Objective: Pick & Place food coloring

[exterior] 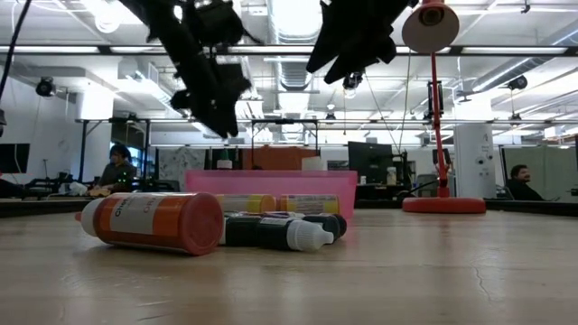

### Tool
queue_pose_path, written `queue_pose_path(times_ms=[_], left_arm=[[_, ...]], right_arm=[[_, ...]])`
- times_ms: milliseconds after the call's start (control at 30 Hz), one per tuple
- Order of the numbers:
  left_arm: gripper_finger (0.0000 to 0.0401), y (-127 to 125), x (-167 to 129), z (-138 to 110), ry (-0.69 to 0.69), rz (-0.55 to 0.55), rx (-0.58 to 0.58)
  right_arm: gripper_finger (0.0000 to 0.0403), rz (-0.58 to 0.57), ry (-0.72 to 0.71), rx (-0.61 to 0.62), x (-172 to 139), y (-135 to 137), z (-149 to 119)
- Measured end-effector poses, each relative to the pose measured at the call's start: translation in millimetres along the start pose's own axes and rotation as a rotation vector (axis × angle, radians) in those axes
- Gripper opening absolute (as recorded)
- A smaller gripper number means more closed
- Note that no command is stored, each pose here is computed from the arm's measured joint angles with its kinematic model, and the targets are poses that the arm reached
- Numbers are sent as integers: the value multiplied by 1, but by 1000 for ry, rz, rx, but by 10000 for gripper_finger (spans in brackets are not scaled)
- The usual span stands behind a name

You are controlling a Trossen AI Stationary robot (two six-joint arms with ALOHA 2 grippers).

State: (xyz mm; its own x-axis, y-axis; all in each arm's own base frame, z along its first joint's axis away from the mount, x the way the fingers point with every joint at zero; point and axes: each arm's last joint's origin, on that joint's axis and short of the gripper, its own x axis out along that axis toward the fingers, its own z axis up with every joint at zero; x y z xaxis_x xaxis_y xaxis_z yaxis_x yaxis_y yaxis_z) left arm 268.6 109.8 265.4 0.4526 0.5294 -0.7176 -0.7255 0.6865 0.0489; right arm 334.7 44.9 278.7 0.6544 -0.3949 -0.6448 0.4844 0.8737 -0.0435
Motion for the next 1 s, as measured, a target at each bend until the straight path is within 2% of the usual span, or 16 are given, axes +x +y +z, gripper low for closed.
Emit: queue_pose_path(times_ms=[100,267,367,500,567,800,933,1000], left_arm=[[142,-9,-21,1,-48,-81,105],[142,-27,-57,-20,-51,-334,328],[142,-36,-72,-43,-21,-432,412],[142,-48,-88,-80,-10,-559,630],[142,-54,-91,-99,-8,-610,686],[142,-77,-86,-153,-13,-750,643],[142,-83,-83,-174,16,-781,619],[142,-86,-84,-182,17,-781,658]], right_arm=[[268,94,66,-69,0,2,-4],[265,158,123,-173,0,3,-9],[265,161,118,-231,1,2,-10],[264,168,106,-251,1,3,-9],[263,190,111,-248,1,4,-9],[271,356,106,-339,-15,28,-15],[271,394,115,-347,-25,41,-24],[269,400,126,-326,-27,46,-28]])
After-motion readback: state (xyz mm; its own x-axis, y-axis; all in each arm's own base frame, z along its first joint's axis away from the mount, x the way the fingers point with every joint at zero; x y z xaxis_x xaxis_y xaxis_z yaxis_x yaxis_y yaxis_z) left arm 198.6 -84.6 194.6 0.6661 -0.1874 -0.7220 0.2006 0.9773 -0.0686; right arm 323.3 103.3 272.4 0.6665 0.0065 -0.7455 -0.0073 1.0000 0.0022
